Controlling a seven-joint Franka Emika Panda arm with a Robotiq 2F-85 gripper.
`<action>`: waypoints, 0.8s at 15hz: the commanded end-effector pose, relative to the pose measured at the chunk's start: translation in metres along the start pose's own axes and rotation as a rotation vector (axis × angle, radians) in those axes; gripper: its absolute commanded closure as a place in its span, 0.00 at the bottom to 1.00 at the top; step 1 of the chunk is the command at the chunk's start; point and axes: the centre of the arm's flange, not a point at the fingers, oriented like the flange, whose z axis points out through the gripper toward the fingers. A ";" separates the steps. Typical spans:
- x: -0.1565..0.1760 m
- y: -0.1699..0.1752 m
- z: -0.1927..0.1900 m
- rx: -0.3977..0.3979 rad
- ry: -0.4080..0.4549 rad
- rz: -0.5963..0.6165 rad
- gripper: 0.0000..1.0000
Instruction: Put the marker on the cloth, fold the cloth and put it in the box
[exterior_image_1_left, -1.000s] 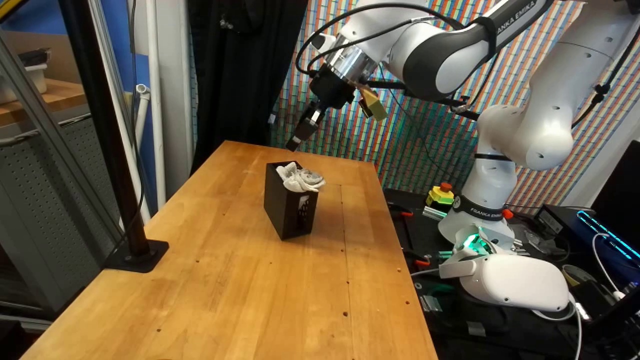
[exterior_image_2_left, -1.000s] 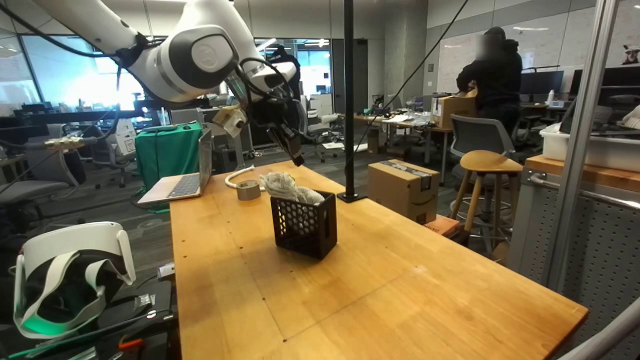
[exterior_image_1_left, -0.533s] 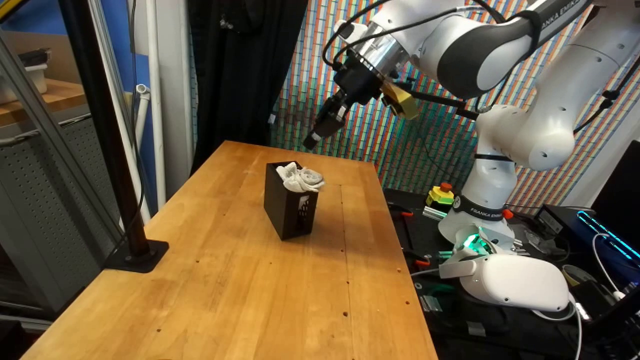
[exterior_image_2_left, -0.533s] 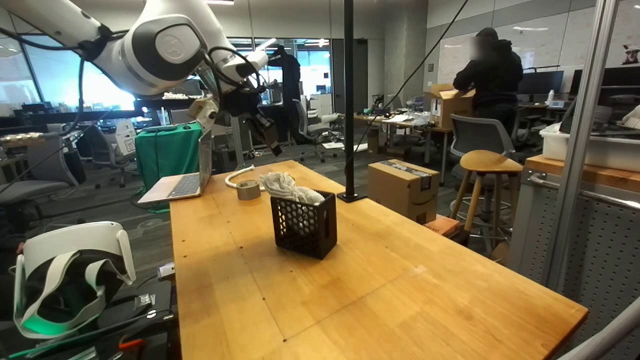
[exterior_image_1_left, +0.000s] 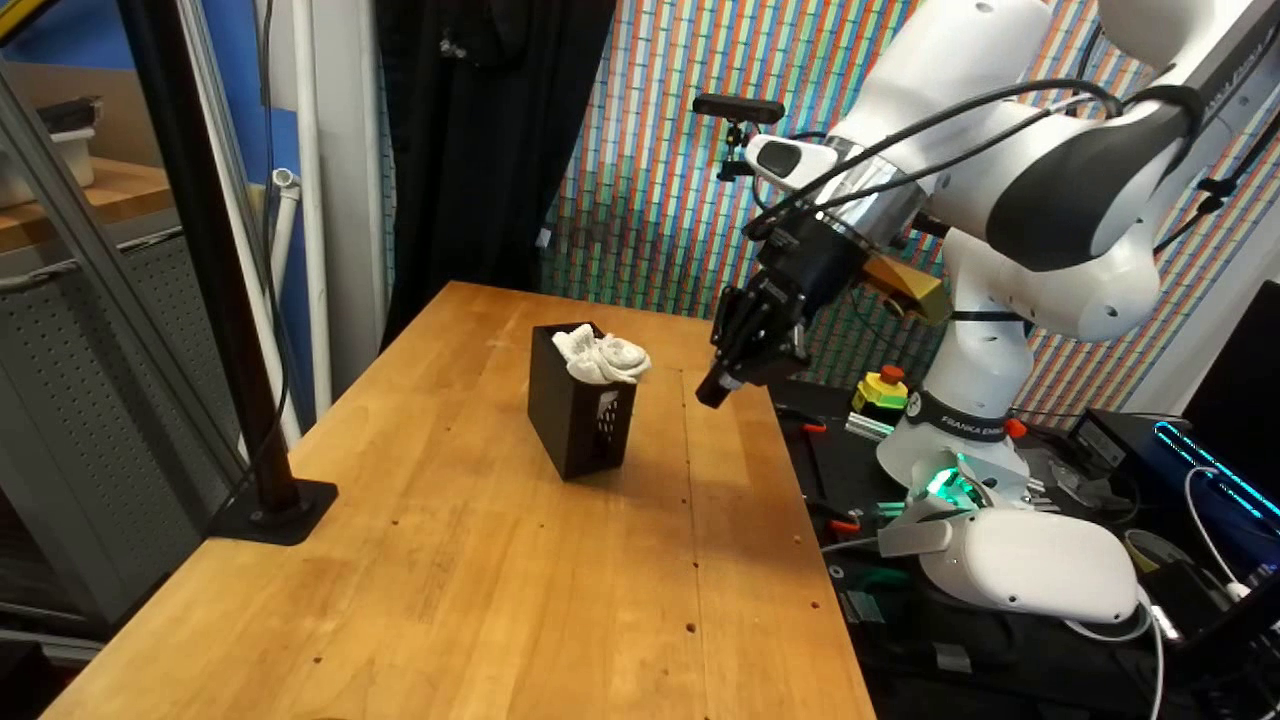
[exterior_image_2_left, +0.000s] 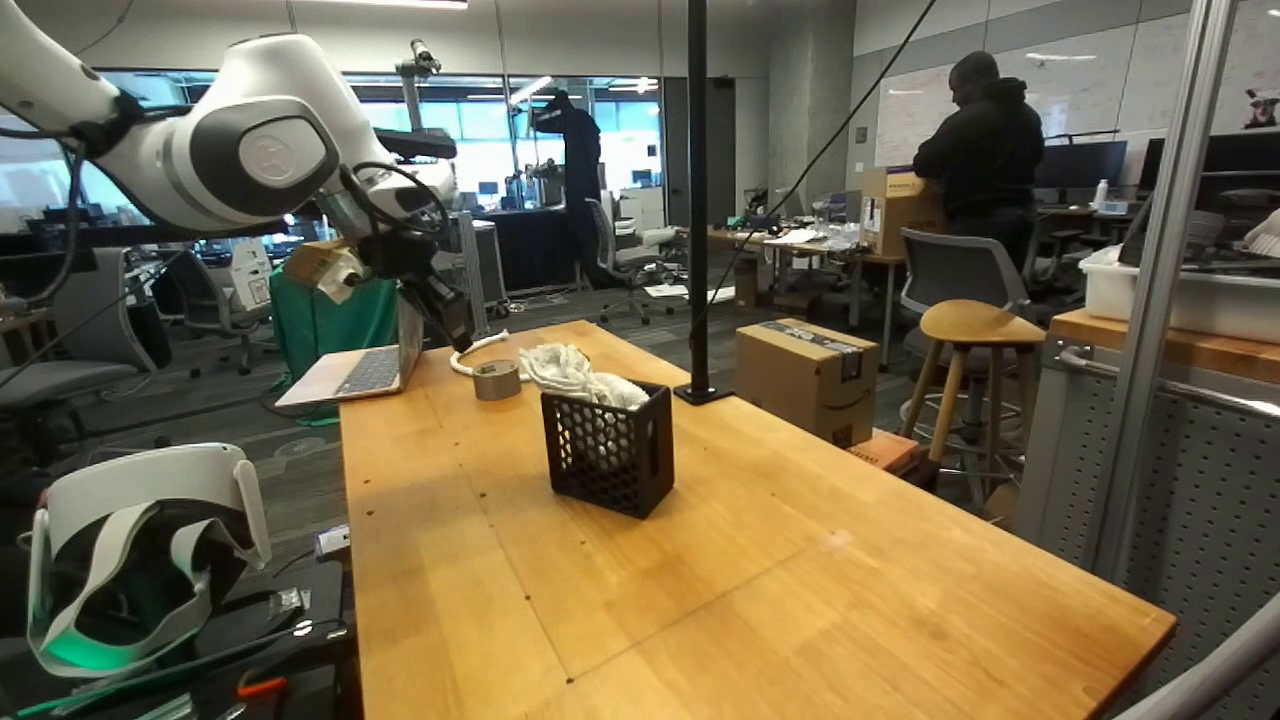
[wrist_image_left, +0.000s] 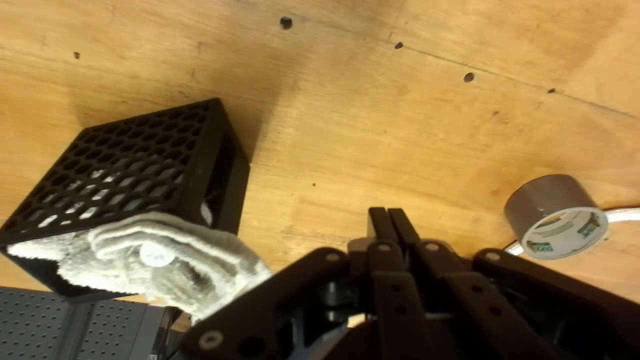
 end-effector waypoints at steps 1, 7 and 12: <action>-0.005 -0.018 0.001 0.017 0.041 -0.077 0.93; 0.011 -0.021 0.030 -0.094 0.079 -0.227 0.93; 0.030 -0.001 0.050 -0.184 0.078 -0.277 0.93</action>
